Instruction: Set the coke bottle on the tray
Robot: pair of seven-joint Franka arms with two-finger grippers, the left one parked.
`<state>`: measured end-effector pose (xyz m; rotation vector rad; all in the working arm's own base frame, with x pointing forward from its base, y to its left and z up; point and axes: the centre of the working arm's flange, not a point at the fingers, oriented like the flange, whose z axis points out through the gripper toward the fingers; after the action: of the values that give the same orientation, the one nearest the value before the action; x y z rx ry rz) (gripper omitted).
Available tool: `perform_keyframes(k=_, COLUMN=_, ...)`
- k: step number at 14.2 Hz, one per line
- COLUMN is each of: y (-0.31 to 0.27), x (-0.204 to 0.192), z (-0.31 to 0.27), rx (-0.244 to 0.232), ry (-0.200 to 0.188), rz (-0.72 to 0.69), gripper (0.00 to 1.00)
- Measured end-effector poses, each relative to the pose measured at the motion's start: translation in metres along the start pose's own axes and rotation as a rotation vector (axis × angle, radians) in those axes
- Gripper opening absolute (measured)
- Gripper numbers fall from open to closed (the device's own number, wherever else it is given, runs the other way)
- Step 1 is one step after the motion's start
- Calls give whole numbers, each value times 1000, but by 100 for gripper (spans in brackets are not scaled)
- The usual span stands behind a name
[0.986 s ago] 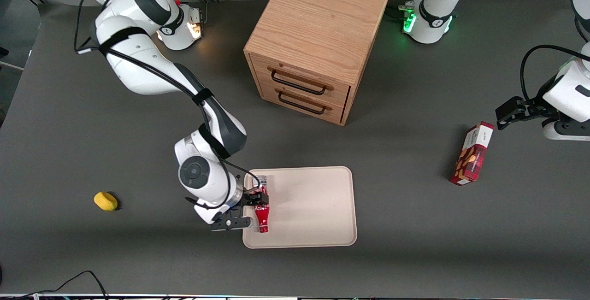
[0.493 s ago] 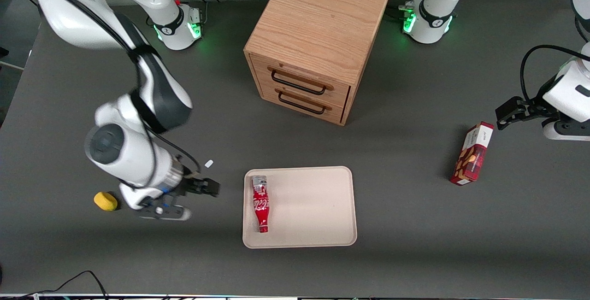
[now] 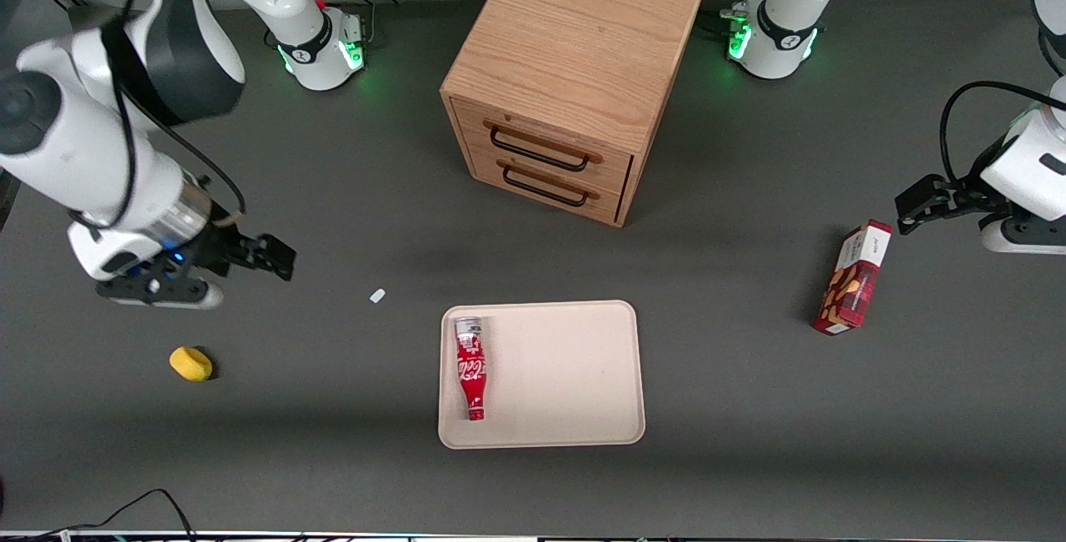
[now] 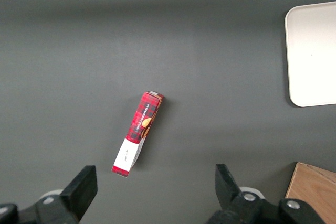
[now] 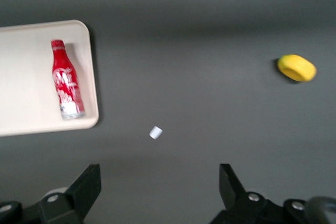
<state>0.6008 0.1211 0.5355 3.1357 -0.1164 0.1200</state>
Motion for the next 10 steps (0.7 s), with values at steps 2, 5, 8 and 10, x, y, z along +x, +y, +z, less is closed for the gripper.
perform_keyframes(k=2, y=29, x=-21, z=-20, rx=12, ry=-23, rz=-5, gripper=100)
perform_keyframes(k=5, y=56, x=-44, z=-46, rx=-1, ry=-53, rz=12, gripper=100)
perform_keyframes(k=8, y=58, x=-53, z=-60, rx=-8, ry=-48, rz=-1, gripper=100)
perform_keyframes(k=10, y=61, x=-52, z=-60, rx=-6, ry=-42, rz=4, gripper=100)
